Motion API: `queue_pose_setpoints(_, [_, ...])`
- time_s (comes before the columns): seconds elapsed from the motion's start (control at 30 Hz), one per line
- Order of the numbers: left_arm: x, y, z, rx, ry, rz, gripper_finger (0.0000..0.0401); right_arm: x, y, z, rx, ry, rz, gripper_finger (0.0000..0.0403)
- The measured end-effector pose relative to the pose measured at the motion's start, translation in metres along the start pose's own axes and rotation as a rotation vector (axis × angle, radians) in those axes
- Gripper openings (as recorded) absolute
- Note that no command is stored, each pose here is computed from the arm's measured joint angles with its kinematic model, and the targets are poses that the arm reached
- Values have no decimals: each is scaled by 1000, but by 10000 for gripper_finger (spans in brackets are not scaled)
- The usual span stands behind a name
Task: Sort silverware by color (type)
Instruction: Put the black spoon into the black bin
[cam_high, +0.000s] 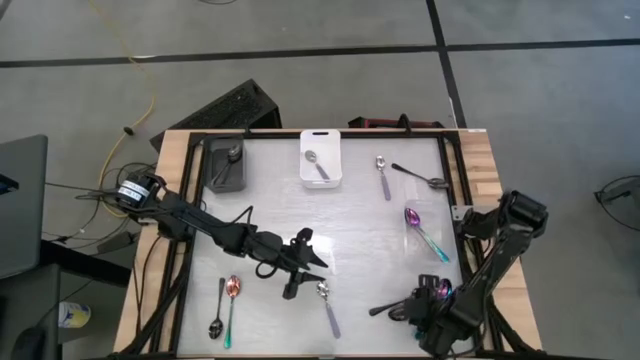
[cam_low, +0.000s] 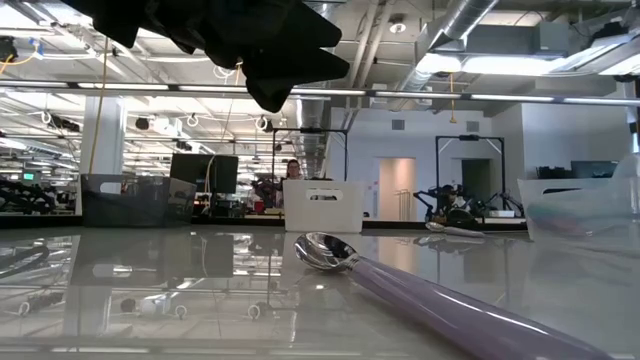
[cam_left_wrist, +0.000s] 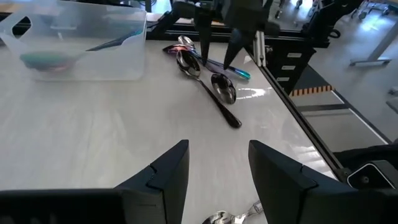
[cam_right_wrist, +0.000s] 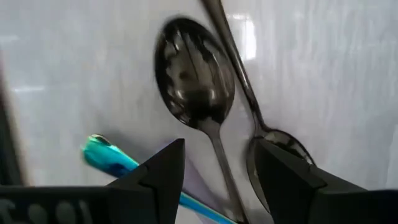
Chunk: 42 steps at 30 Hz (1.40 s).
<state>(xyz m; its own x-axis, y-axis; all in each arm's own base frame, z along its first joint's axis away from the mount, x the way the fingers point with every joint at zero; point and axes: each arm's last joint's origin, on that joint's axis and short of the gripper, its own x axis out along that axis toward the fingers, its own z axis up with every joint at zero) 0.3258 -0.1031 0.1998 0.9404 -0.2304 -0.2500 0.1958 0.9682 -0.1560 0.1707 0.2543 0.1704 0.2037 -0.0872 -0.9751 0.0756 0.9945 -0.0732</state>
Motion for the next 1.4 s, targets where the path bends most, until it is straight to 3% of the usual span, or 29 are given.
queue_pose_setpoints(0.33, [0, 4, 0, -8, 1, 15, 151, 18, 4, -3, -17, 46, -56, 205])
queue_pose_setpoints(0.47, [0, 4, 0, -9, 3, 15, 151, 17, 3, -2, -25, 46, -54, 161])
queue_pose_setpoints(0.7, [0, 4, 0, -15, 7, 12, 151, 17, 6, 0, -34, 27, -23, 35])
queue_pose_setpoints(0.83, [0, 3, -1, -18, 16, -7, 151, 11, 1, 3, -2, -4, -35, 20])
queue_pose_setpoints(0.93, [0, 3, -1, -18, 17, -8, 151, -2, -6, 12, 22, -98, -45, 28])
queue_pose_setpoints(1.1, [0, 4, -3, -13, 34, -4, 151, -38, -27, 40, 45, -375, -76, 18])
queue_pose_setpoints(1.17, [0, 4, -4, -15, 50, -1, 151, -55, -40, 52, 108, -477, -75, 18])
queue_pose_setpoints(1.27, [0, 1, -6, -38, 67, -3, 151, -79, -56, 66, 190, -595, -2, 21])
queue_pose_setpoints(1.4, [-1, -9, -9, -30, 77, -28, 151, -105, -56, 83, 127, -777, 132, 21])
